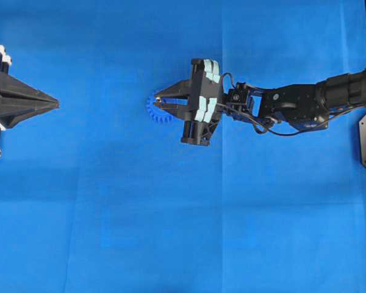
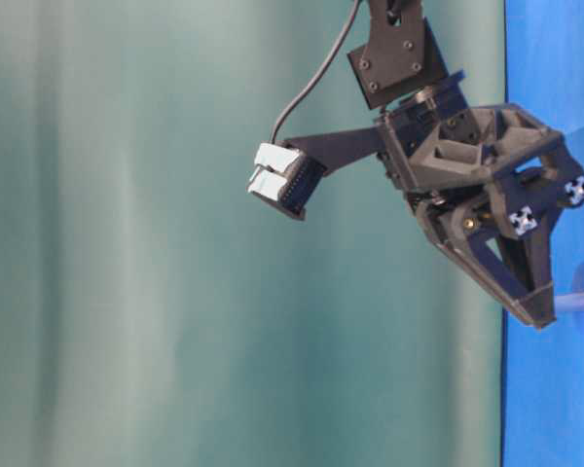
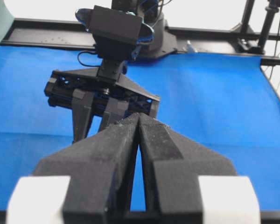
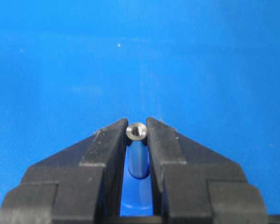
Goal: Insert the shaft placed at a random location into the center hole of the small gear at another random location.
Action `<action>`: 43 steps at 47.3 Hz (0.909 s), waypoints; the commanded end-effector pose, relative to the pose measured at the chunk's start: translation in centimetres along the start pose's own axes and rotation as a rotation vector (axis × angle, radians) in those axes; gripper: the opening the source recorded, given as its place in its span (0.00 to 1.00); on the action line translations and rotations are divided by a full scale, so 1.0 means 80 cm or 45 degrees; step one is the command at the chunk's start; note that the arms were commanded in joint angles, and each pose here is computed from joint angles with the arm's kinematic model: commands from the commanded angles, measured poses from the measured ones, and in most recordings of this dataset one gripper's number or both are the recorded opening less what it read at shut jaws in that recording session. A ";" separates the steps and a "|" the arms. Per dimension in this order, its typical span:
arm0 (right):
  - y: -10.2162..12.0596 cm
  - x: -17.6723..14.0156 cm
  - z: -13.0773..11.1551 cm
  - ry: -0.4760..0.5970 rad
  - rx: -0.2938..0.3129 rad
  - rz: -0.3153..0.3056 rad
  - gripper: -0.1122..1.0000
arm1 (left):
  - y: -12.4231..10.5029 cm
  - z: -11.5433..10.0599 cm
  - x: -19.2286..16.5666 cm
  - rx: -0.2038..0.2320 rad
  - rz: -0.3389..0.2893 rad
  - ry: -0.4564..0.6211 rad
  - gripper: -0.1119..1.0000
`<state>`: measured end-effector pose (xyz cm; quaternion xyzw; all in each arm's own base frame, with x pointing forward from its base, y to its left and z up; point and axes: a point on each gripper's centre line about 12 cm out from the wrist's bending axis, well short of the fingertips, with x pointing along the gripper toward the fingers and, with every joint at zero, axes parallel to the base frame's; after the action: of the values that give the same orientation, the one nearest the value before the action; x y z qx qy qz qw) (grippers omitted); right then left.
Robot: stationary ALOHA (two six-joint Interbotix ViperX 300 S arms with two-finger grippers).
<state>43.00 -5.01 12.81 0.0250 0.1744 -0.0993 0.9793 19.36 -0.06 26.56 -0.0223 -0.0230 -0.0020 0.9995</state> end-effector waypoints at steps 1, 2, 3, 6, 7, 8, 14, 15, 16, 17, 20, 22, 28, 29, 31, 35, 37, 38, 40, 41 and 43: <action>0.002 -0.002 0.014 -0.046 0.007 0.003 0.13 | -0.001 0.004 0.002 0.002 -0.003 -0.014 0.10; 0.003 -0.002 0.015 -0.048 0.007 0.003 0.13 | -0.001 0.003 0.002 0.002 -0.003 -0.012 0.10; 0.002 -0.002 0.014 -0.046 0.007 0.002 0.13 | 0.000 0.004 0.002 0.002 -0.001 -0.014 0.10; 0.002 -0.002 0.014 -0.046 0.007 0.003 0.13 | -0.001 0.004 0.002 0.004 -0.003 -0.014 0.10; 0.002 -0.002 0.014 -0.046 0.007 0.003 0.13 | -0.001 0.004 0.002 0.002 -0.003 -0.014 0.10; 0.002 -0.002 0.014 -0.046 0.007 0.003 0.13 | 0.000 0.003 0.002 0.004 -0.001 -0.012 0.10; 0.002 -0.001 0.011 -0.038 0.006 0.003 0.13 | -0.001 0.003 0.002 0.002 -0.003 -0.012 0.10; 0.002 -0.001 0.010 -0.036 0.006 0.003 0.13 | -0.001 0.004 0.002 0.002 -0.003 -0.014 0.10; 0.002 0.001 0.007 -0.029 0.005 0.002 0.13 | 0.000 0.003 0.002 0.002 -0.001 -0.012 0.10; 0.002 0.001 0.005 -0.025 0.005 0.000 0.13 | -0.001 0.003 0.002 0.002 -0.003 -0.012 0.10; 0.001 0.004 0.001 -0.013 0.004 -0.002 0.13 | -0.001 0.003 0.002 0.002 -0.003 -0.010 0.10; 0.000 0.006 -0.003 -0.004 0.004 -0.005 0.13 | -0.001 0.003 0.002 0.002 -0.003 -0.012 0.10; -0.003 0.010 -0.013 0.024 0.006 -0.012 0.13 | -0.001 0.002 0.002 0.002 -0.003 -0.010 0.10; -0.003 0.010 -0.013 0.025 0.006 -0.011 0.13 | -0.001 0.002 0.002 0.002 -0.003 -0.010 0.10; -0.003 0.009 -0.013 0.029 0.006 -0.011 0.13 | -0.001 0.002 0.002 0.002 -0.003 -0.008 0.10; -0.003 0.009 -0.015 0.039 0.005 -0.010 0.13 | -0.001 0.002 0.002 0.002 -0.003 -0.008 0.10; -0.003 0.009 -0.016 0.047 0.005 -0.009 0.13 | -0.001 0.002 0.002 0.002 -0.003 -0.008 0.10; -0.002 0.009 -0.016 0.051 0.005 -0.009 0.13 | -0.001 0.002 0.002 0.002 -0.003 -0.010 0.10; -0.002 0.009 -0.016 0.055 0.006 -0.008 0.13 | -0.001 0.002 0.002 0.002 -0.003 -0.008 0.10; -0.003 0.010 -0.017 0.062 0.006 -0.009 0.13 | -0.001 0.002 0.002 0.002 -0.003 -0.012 0.10; -0.003 0.009 -0.018 0.068 0.008 -0.009 0.13 | 0.000 0.002 0.002 0.002 -0.001 -0.010 0.10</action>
<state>42.87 -5.18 10.43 0.0296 0.2086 -0.1020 0.9722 19.32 -0.07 26.38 -0.0215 -0.0207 -0.0022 0.9996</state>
